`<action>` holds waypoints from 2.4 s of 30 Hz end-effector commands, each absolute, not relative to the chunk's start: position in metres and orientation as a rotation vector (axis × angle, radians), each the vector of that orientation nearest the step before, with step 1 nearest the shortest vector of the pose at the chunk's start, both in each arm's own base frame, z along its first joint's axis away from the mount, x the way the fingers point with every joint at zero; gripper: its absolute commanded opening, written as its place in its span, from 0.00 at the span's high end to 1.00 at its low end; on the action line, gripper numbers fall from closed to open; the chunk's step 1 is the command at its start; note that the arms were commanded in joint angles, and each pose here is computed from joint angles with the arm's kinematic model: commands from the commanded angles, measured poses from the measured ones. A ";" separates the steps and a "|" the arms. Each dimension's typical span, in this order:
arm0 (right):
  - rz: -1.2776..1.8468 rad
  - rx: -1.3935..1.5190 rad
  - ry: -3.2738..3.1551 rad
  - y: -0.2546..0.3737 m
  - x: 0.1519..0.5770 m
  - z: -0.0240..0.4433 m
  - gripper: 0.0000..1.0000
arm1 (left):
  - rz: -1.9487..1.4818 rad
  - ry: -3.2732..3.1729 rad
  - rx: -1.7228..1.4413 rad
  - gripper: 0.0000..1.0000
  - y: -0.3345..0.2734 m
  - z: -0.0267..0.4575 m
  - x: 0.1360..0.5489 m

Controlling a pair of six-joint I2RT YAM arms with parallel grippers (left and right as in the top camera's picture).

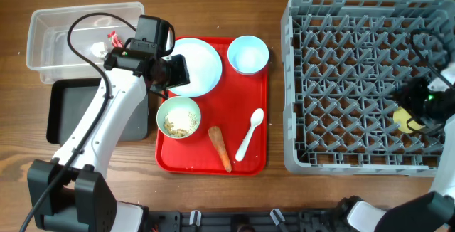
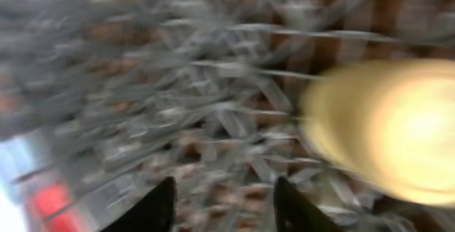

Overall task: Sort waste into correct bins and load items into the dishwasher rack
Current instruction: 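Release the cup and move the right gripper to the white spoon, then grasp the white spoon on the tray with the right gripper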

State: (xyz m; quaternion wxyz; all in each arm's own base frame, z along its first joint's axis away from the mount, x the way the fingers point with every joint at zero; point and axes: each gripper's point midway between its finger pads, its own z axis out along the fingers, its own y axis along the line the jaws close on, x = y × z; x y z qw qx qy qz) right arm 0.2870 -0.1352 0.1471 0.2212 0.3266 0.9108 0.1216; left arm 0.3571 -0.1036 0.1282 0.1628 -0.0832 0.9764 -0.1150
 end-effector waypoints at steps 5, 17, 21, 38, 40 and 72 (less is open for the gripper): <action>0.692 0.311 2.395 -0.043 0.314 0.209 0.43 | -0.319 2.764 -0.228 0.44 -0.101 0.135 0.358; 0.598 -0.156 2.620 0.093 0.301 0.188 0.42 | -0.188 2.812 -0.258 0.41 -0.084 0.128 0.346; 0.554 -0.217 2.690 0.131 0.288 0.176 0.36 | -0.144 2.830 -0.318 0.40 -0.071 0.126 0.342; 0.330 -0.132 3.117 0.203 0.246 0.063 0.36 | -0.108 2.779 -1.007 0.29 0.034 0.119 0.321; 0.307 -0.126 3.148 0.206 0.244 0.051 0.36 | -0.112 2.778 -1.012 0.29 0.034 0.119 0.321; 0.179 -0.006 3.232 0.212 0.244 -0.004 0.87 | -0.111 2.782 -1.013 0.28 0.034 0.119 0.320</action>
